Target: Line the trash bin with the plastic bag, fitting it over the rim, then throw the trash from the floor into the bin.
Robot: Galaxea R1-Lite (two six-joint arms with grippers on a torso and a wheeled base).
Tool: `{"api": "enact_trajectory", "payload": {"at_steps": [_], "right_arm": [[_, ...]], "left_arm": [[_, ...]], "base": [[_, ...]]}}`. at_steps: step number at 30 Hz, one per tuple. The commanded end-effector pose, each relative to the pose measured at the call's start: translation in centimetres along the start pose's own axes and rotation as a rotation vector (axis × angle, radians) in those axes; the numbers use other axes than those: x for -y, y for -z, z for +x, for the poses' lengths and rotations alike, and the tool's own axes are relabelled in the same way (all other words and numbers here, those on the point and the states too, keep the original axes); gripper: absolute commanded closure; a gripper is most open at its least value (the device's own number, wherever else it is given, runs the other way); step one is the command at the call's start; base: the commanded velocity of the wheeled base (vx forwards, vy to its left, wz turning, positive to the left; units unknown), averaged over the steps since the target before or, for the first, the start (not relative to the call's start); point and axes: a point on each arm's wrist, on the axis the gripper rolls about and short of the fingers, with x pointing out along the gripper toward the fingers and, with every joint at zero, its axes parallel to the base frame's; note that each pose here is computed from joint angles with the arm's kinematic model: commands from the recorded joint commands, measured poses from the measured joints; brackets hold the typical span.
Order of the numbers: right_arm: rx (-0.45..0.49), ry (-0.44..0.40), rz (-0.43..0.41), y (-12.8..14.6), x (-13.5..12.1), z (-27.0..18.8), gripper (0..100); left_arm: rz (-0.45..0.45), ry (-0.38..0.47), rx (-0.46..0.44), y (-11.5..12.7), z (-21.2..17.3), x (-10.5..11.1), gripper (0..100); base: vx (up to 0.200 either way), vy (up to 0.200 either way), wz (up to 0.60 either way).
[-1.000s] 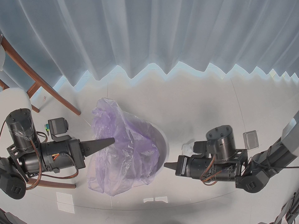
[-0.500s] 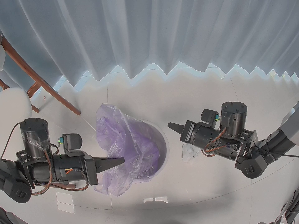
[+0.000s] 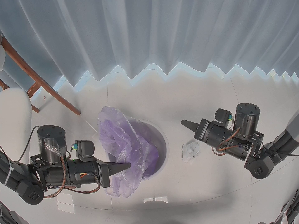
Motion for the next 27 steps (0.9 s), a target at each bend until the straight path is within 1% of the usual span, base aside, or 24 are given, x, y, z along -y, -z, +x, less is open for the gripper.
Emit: {"api": "enact_trajectory", "payload": {"at_steps": [1,3,7,10,11,13,14,19,22,27], "right_arm": [[-0.015,-0.053,-0.009,1.4,1.0,4.2,100],[-0.040,-0.083,-0.013,2.2,0.7,5.4,100],[-0.094,-0.137,-0.023,4.8,0.2,8.7,100],[-0.102,-0.169,-0.031,5.8,-0.4,10.1,100],[-0.110,-0.194,-0.035,6.4,-1.2,10.8,100],[-0.118,-0.207,-0.035,6.8,-1.5,11.2,100],[-0.155,-0.225,-0.037,8.2,-1.9,11.7,100],[-0.255,-0.247,-0.043,11.7,-3.3,11.2,100],[-0.315,-0.236,-0.046,13.3,-3.5,10.2,100],[-0.362,-0.196,-0.044,14.0,-2.5,8.6,100]], "left_arm": [[0.000,0.016,-0.041,1.1,0.1,0.4,100],[0.006,0.026,-0.039,1.1,0.0,0.7,100],[0.017,0.045,-0.040,1.3,-0.3,1.2,100],[0.019,0.052,-0.044,1.4,-0.4,1.5,100],[0.021,0.056,-0.049,1.6,-0.4,1.6,100],[0.021,0.057,-0.055,1.7,-0.4,1.6,100],[0.022,0.063,-0.060,1.8,-0.3,1.7,100],[0.022,0.063,-0.060,1.8,-0.3,1.7,100],[0.022,0.057,-0.055,1.7,-0.3,1.6,100],[0.019,0.051,-0.054,1.7,-0.3,1.5,100]], "base": [[0.000,0.000,0.00],[0.000,0.000,0.00],[0.000,0.000,0.00],[0.000,0.000,0.00],[0.000,0.000,0.00],[0.000,0.000,0.00],[0.000,0.000,0.00],[0.000,0.000,0.00],[0.000,0.000,0.00],[0.000,0.000,0.00]]}}
